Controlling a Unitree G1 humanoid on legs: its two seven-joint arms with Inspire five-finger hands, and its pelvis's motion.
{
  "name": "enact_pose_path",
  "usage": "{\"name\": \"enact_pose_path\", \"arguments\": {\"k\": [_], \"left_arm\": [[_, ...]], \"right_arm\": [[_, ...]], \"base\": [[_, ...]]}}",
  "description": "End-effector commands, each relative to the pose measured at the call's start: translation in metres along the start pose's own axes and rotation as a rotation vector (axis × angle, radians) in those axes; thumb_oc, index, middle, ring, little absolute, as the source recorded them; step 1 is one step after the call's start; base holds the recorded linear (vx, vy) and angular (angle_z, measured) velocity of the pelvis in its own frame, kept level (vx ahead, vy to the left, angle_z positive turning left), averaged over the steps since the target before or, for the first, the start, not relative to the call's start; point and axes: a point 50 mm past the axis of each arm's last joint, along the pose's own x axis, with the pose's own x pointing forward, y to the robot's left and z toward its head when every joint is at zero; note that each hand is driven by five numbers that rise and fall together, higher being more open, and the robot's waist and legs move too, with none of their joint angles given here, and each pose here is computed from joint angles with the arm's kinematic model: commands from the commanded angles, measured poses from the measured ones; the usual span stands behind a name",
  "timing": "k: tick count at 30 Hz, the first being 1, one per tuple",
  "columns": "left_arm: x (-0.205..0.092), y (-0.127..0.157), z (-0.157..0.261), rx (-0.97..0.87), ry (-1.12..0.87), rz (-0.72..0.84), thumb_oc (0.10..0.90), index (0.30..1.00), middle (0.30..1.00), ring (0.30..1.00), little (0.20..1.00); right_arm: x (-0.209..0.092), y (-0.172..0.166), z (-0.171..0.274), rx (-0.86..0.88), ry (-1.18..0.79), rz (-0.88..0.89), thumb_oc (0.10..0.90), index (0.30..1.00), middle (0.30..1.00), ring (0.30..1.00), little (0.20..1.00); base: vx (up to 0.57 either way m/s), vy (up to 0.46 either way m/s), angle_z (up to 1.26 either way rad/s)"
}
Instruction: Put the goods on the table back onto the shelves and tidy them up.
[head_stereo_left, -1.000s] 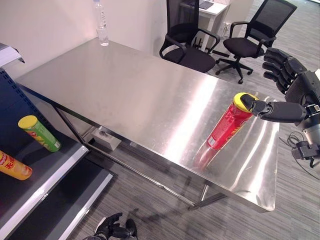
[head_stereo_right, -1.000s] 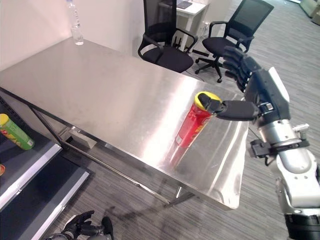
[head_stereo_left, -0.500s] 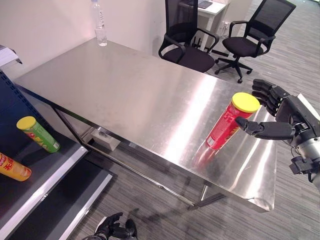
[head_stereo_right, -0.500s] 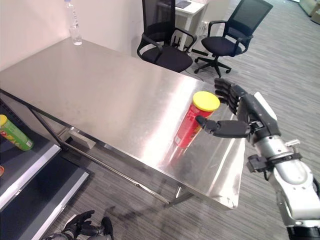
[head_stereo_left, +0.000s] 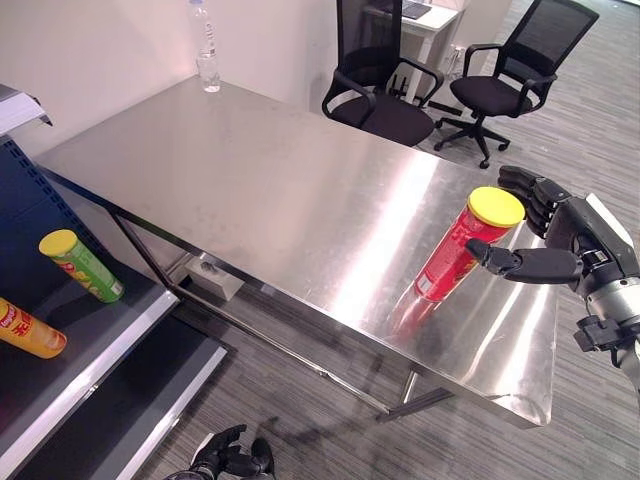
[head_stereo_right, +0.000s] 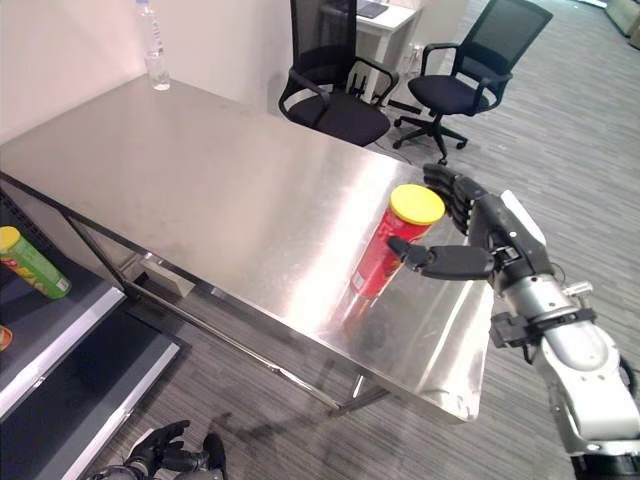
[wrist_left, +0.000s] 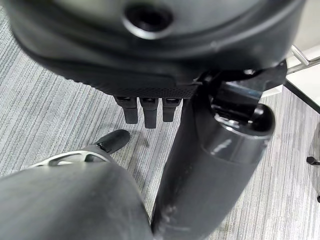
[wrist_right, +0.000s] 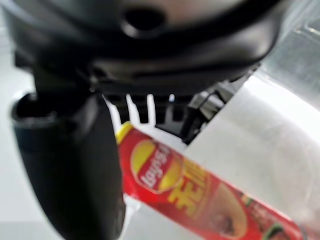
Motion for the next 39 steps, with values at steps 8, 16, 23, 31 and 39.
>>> {"name": "enact_pose_path", "arguments": {"k": [8,16,23,31,39], "left_arm": [[0.002,-0.004,0.010,0.053,-0.044,-0.035,0.800,0.900,0.900,0.900,0.900],[0.002,-0.002,0.010,0.053,-0.048,-0.033,0.800,0.900,0.900,0.900,0.900],[0.002,-0.003,0.009,0.052,-0.047,-0.037,0.800,0.900,0.900,0.900,0.900],[0.001,-0.001,0.009,0.057,-0.046,-0.036,0.800,0.900,0.900,0.900,0.900],[0.002,0.000,0.010,0.062,-0.051,-0.037,0.800,0.900,0.900,0.900,0.900]], "right_arm": [[0.021,-0.025,0.038,-0.094,-0.179,-0.110,0.800,0.900,0.900,0.900,0.900],[0.028,-0.018,0.044,-0.073,-0.206,-0.050,0.800,0.900,0.900,0.900,0.900],[0.032,-0.016,0.044,-0.075,-0.200,-0.023,0.800,0.900,0.900,0.900,0.900],[0.037,-0.013,0.041,-0.103,-0.158,0.028,0.800,0.900,0.900,0.900,0.900],[0.033,-0.016,0.040,-0.143,-0.110,0.082,0.400,0.300,0.300,0.300,0.300]], "base": [[0.01,-0.005,0.04],[0.01,-0.004,0.02],[0.00,0.000,0.00],[0.00,0.000,0.00],[0.00,0.000,0.00]]}}
